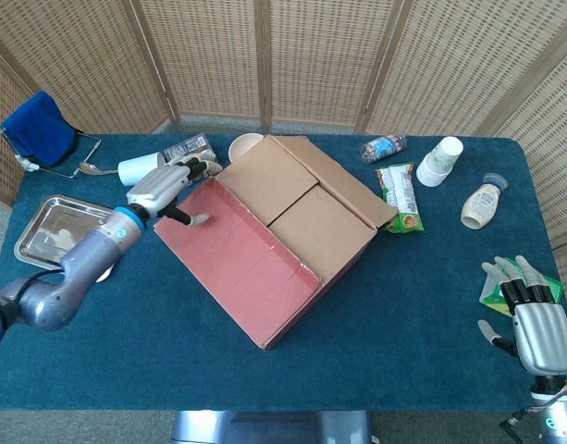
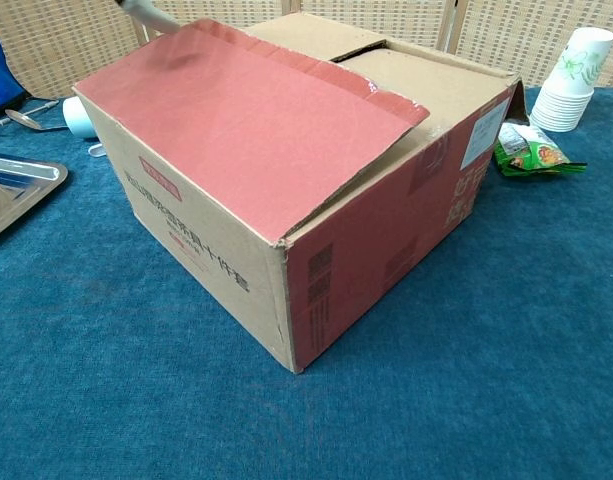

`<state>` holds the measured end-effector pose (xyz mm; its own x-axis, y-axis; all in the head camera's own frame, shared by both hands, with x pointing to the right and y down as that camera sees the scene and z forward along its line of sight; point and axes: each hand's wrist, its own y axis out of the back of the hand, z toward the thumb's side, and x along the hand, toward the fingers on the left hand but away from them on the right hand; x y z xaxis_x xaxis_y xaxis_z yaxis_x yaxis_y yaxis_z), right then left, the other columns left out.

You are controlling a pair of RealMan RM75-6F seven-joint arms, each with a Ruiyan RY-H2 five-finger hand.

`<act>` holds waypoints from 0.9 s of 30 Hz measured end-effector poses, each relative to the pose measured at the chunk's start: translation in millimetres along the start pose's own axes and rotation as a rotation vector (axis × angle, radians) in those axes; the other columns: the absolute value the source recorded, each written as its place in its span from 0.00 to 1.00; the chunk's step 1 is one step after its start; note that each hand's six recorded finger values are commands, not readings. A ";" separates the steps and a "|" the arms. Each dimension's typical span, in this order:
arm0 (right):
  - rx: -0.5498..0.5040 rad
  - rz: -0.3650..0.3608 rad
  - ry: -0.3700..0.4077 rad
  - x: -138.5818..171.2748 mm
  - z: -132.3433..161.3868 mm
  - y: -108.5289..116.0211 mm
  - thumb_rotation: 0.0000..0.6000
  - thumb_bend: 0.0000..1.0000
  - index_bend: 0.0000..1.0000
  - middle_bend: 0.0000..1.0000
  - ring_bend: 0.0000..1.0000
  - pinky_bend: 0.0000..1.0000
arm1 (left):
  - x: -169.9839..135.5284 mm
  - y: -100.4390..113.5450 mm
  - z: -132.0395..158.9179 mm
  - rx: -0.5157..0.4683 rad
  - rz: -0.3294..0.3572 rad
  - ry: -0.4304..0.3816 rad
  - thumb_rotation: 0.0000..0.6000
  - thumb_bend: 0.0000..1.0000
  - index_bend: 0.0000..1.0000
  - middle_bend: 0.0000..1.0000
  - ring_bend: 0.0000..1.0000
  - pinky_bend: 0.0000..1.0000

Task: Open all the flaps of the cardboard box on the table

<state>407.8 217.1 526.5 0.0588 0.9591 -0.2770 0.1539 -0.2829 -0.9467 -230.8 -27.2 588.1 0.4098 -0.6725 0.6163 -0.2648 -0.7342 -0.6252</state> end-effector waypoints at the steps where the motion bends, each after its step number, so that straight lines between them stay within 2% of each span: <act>1: -0.001 -0.001 0.000 0.0 0.0 0.3 1.00 0.17 0.16 0.13 0.00 0.16 | 3.9 -1.9 3.4 0.014 0.002 0.004 1.00 0.04 0.16 0.07 0.00 0.00; 8: -0.016 -0.007 0.002 0.1 -0.8 3.0 1.00 0.17 0.16 0.13 0.00 0.16 | 23.4 -15.1 25.3 0.066 -0.005 0.016 1.00 0.04 0.15 0.11 0.00 0.00; 12: -0.024 -0.009 0.001 0.4 -1.9 4.2 1.00 0.17 0.15 0.13 0.00 0.16 | 29.8 -19.5 36.0 0.099 -0.008 0.023 1.00 0.04 0.15 0.22 0.01 0.00; 19: -0.027 -0.011 0.004 0.8 -1.5 4.7 1.00 0.17 0.14 0.13 0.00 0.16 | 31.3 -22.3 42.3 0.146 -0.006 0.046 1.00 0.04 0.15 0.37 0.07 0.00; 27: -0.031 -0.012 0.005 1.0 -1.4 5.1 1.00 0.17 0.12 0.13 0.00 0.15 | 29.0 -18.7 45.2 0.150 0.003 0.054 1.00 0.04 0.15 0.42 0.10 0.00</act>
<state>410.0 216.7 521.7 0.0620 0.9623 -0.2648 0.1852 -0.2718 -0.9444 -174.6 -28.7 596.0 0.3606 -0.6819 0.6364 -0.1309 -0.7125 -0.6893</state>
